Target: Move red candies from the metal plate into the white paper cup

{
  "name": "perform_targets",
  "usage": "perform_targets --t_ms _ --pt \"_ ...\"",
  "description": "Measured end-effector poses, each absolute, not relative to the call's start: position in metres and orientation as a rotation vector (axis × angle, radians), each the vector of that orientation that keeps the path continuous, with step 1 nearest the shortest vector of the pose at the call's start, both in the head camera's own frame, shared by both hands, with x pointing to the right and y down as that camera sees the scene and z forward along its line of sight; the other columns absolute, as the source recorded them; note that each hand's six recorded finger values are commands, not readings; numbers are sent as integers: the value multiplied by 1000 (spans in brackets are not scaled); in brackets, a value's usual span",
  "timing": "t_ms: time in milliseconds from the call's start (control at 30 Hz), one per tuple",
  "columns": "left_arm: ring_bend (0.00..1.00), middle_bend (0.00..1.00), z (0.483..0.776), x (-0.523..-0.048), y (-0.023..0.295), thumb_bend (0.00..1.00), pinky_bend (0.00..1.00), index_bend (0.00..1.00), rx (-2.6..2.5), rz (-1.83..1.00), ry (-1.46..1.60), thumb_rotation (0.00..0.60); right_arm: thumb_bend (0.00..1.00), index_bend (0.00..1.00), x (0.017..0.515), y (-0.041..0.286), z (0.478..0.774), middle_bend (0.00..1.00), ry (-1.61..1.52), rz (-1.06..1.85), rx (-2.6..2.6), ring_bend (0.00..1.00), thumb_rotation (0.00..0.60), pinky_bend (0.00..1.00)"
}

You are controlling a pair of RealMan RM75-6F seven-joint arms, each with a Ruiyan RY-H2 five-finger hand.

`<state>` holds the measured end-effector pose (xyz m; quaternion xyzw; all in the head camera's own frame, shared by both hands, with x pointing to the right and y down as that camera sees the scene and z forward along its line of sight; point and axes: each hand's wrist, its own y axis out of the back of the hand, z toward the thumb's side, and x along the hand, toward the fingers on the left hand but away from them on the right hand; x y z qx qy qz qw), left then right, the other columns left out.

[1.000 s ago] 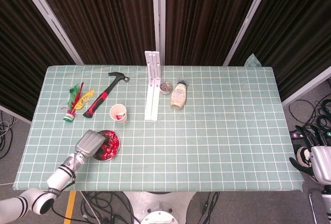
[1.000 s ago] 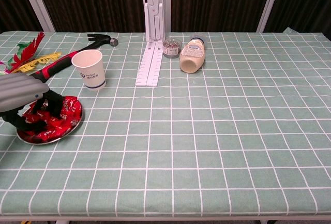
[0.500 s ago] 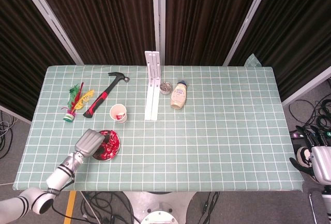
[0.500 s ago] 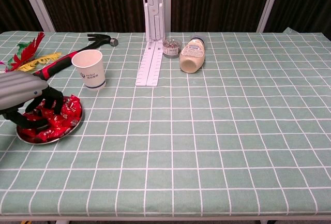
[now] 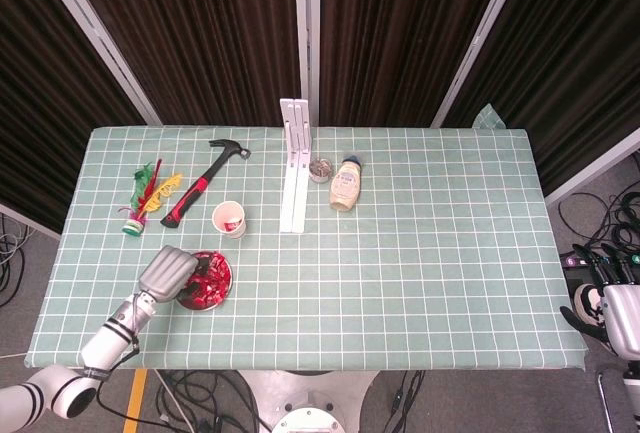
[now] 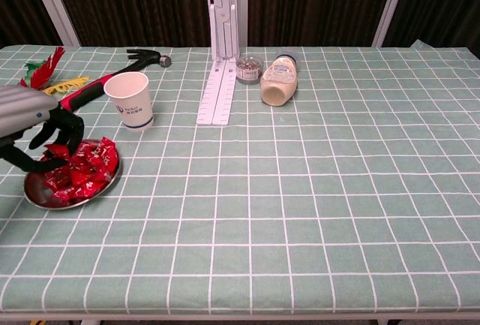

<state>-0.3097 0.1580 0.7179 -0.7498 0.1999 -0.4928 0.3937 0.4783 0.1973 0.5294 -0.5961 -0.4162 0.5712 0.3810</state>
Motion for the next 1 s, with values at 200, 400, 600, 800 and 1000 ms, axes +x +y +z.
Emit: perform_targets --t_ms 200,400,600,800,1000 --pt "714 753 690 -308 118 572 1000 700 -1870 -1204 636 600 89 119 479 197 530 221 -1063 1460 -1524 90 600 321" --pt "712 745 678 -280 73 571 1000 690 -1865 -1126 703 600 89 119 480 197 531 221 -1066 1464 -1520 90 600 321" --pt "701 734 692 -260 43 570 1000 659 -1855 -1136 701 600 89 119 485 197 530 221 -1075 1481 -1510 91 600 321" --pt "654 688 716 -250 34 563 1000 601 -1844 -1202 639 600 89 119 489 197 530 221 -1081 1492 -1501 90 600 322" --pt "490 528 728 -250 39 536 1000 467 -1841 -1252 589 600 88 119 490 197 531 221 -1080 1494 -1507 91 600 323"
